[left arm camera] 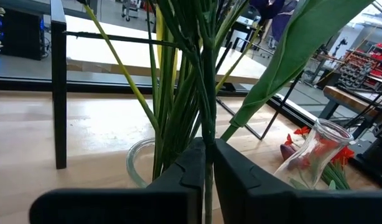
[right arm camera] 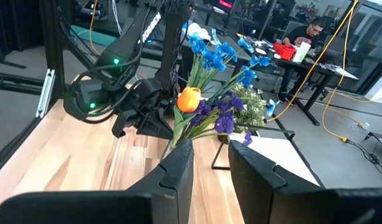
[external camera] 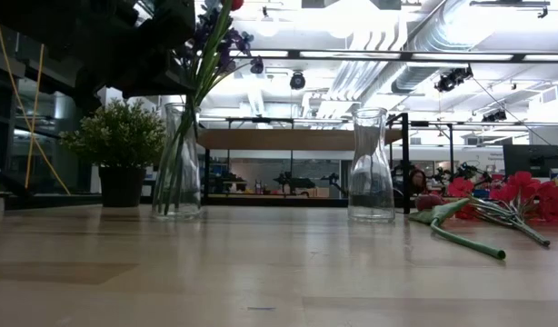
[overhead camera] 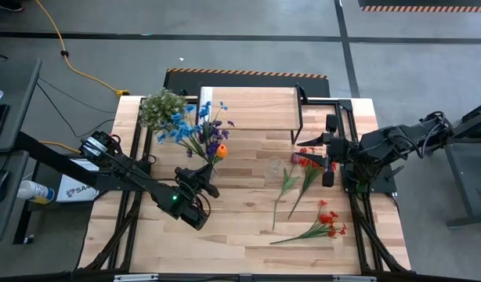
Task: Pick and place flowers into a vace then onto a shelf
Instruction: Put the blue flowers into the left transparent vase
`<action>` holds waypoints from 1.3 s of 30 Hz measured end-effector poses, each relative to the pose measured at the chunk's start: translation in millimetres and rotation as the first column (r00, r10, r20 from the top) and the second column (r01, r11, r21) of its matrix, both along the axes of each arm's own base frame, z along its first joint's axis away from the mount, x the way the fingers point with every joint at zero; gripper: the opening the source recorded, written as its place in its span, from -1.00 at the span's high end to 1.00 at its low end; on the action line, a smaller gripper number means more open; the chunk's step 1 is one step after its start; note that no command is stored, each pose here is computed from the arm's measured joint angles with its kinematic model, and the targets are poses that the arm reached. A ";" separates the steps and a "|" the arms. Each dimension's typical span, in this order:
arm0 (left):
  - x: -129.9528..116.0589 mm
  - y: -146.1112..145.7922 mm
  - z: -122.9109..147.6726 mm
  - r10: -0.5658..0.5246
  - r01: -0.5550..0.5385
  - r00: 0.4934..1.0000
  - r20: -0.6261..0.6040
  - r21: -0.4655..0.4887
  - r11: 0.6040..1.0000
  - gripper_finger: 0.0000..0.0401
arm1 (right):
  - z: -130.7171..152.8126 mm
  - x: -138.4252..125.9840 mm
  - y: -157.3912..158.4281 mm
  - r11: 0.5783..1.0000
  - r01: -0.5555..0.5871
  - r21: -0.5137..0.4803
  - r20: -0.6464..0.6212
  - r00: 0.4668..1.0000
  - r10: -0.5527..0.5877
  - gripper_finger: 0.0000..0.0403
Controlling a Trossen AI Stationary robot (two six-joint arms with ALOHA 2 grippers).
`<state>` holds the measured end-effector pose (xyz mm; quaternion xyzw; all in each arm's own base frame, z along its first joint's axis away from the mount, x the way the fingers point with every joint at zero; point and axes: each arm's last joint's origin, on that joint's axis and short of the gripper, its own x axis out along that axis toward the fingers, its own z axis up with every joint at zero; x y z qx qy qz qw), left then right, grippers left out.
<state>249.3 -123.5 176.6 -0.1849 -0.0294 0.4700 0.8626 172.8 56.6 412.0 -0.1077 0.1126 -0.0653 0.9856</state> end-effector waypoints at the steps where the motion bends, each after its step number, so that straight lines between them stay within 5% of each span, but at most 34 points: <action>1: 0.0 0.0 0.0 0.000 0.000 1.000 0.000 0.000 1.000 0.69 | -0.5 -0.2 -0.1 1.000 0.000 -0.002 -0.005 1.000 0.000 0.53; 24: -16.8 -5.0 41.7 -0.056 0.056 0.998 0.033 0.018 0.998 0.75 | -7.9 -2.1 -0.9 1.000 0.015 0.019 -0.073 0.997 -0.013 0.53; 39: -13.7 -7.9 67.4 -0.077 0.088 0.992 -0.102 0.110 0.990 0.80 | -8.2 -2.2 -0.9 1.000 0.015 0.017 -0.077 0.997 -0.013 0.53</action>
